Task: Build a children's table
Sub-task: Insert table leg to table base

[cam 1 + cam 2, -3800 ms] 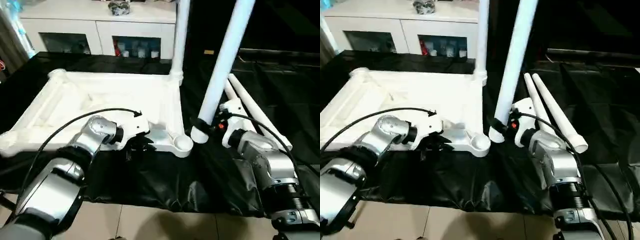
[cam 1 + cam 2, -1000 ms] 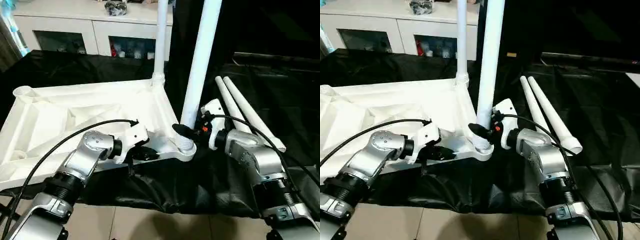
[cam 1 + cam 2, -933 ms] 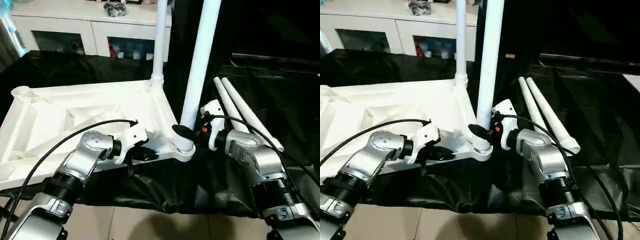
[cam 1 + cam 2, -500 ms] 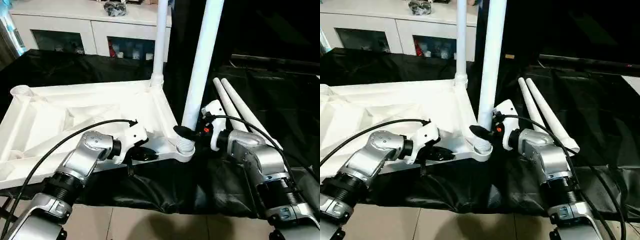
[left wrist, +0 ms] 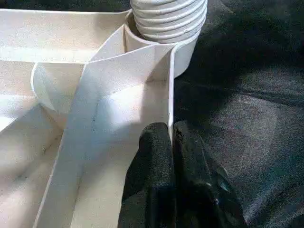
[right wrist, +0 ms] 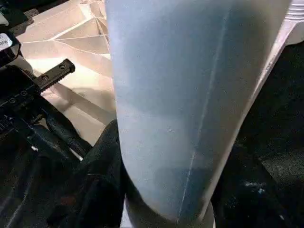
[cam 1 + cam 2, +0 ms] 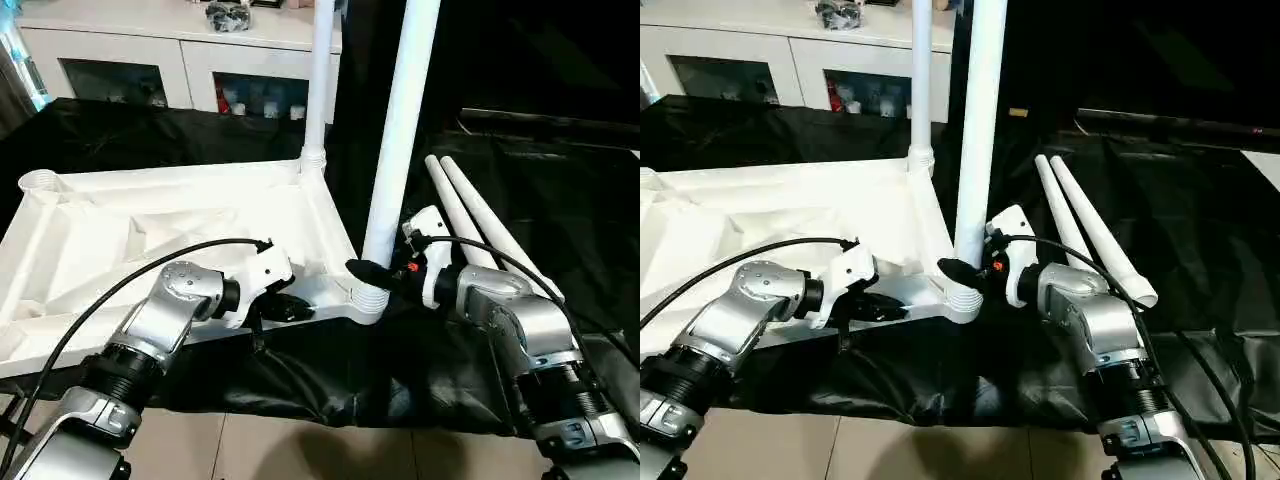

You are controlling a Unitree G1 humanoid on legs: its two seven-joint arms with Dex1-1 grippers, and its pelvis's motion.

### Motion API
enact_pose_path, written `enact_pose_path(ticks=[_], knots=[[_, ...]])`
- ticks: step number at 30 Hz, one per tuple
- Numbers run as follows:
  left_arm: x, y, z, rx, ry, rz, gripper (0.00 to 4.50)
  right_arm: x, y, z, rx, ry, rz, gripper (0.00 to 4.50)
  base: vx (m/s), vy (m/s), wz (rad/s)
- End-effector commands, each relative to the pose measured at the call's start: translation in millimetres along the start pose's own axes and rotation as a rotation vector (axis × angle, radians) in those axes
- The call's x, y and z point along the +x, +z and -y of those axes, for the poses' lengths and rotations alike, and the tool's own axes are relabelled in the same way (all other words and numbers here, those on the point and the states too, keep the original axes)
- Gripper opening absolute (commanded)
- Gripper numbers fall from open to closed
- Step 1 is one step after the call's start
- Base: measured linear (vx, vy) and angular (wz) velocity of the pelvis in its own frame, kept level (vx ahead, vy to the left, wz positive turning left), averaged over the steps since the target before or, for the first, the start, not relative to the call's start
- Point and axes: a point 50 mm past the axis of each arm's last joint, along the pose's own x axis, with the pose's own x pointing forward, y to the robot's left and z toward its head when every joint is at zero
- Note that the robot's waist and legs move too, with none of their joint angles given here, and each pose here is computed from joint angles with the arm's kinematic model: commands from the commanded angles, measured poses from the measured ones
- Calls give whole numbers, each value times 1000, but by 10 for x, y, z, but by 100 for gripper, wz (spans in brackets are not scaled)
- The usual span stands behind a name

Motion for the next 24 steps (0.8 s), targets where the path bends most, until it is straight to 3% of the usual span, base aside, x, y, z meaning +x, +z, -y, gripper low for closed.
enact_pose_path(ticks=[1, 8, 11, 24], knots=[[-97, -5, -47, -3, 33, -8, 0, 12, -84, 4, 29, 1, -17, 189, 0, 0, 0], [-109, 11, -39, -11, 33, 8, 0, 30, -87, 23, 80, -9, 39, 189, 0, 0, 0], [-106, 20, -37, -13, 35, 15, 0, -8, -119, 50, 153, -8, 103, 189, 0, 0, 0], [-83, 67, -76, -11, 57, 28, 0, -123, -464, 122, 297, -84, 210, 189, 0, 0, 0]])
